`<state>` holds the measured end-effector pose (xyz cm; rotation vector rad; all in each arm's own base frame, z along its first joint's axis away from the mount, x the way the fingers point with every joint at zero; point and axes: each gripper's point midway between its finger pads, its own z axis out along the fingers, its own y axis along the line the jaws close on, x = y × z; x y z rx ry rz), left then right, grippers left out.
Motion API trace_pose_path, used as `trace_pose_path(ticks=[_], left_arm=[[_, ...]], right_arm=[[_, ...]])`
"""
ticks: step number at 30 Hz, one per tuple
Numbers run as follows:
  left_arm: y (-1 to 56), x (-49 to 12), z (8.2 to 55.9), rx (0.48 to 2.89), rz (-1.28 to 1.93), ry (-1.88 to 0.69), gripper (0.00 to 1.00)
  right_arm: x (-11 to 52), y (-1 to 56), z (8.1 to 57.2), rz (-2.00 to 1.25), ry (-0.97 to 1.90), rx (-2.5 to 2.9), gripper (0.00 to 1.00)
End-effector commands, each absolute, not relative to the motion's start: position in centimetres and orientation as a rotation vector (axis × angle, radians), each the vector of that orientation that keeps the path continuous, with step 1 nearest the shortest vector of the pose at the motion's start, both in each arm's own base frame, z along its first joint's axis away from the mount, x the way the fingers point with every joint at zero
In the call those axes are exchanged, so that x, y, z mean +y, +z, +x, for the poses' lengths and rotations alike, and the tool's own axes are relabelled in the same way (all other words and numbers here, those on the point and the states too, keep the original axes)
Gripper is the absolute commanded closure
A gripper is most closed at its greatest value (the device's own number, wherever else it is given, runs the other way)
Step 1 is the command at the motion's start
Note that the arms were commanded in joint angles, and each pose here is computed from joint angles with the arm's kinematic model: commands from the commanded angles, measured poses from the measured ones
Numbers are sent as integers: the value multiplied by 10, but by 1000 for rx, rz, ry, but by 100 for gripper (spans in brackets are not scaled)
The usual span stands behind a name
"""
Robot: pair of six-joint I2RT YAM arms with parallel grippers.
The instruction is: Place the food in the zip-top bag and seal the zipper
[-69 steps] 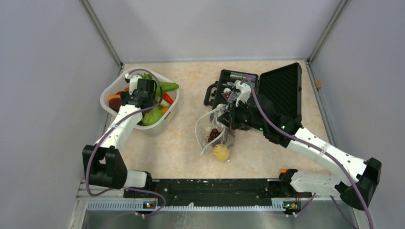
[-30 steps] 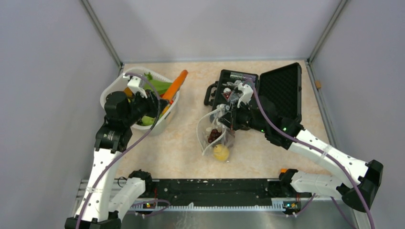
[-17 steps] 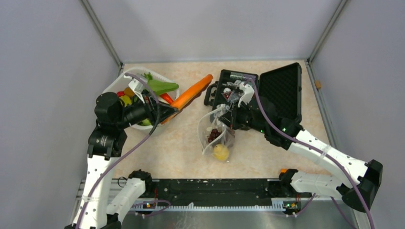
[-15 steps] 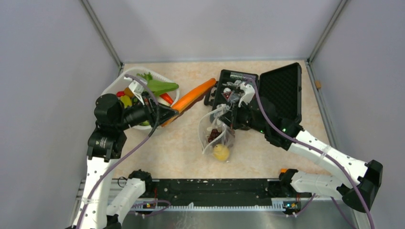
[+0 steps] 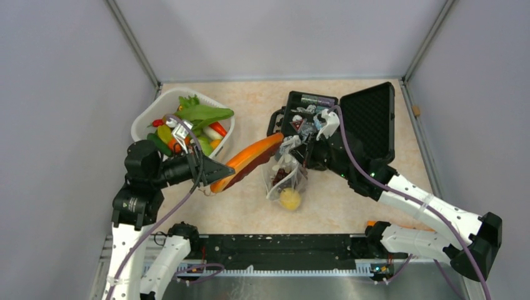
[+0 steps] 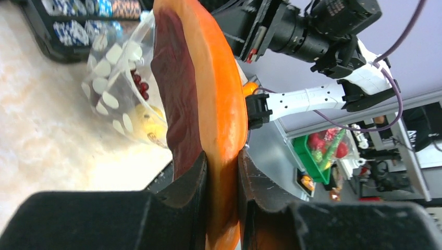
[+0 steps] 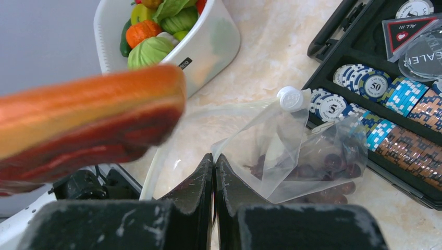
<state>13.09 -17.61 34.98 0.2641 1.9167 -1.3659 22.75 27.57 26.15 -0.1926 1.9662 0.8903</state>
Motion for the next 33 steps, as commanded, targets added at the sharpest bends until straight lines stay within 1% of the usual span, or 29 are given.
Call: trace_pose_path(ticks=[1,9,14,17,21,25,28,33], left_arm=[[341,-176,120,2030,219,-1408,100],[346,-184,118,2029,233,-1520,100],[328,-185,128,2103,177,-1499,100],[320,-184,133,2139,156,-1440,100],[327,-183,129,2137,185,-1420,100],[322,-185,130,2151,173,-1433,100],[324,-187,142,2110,122,-1443,100],[346,-197,167,1983,22,-1496,100]], right_arm=[[276,283,233,-159,925,1882,98],[283,280,232,-210,927,1899,99],[289,289,228,-254,909,1858,100],[292,299,225,-270,890,1821,100],[300,313,218,-318,897,1760,100],[308,322,212,-359,911,1722,100],[314,333,206,-381,929,1672,100],[320,342,201,-357,923,1633,100]])
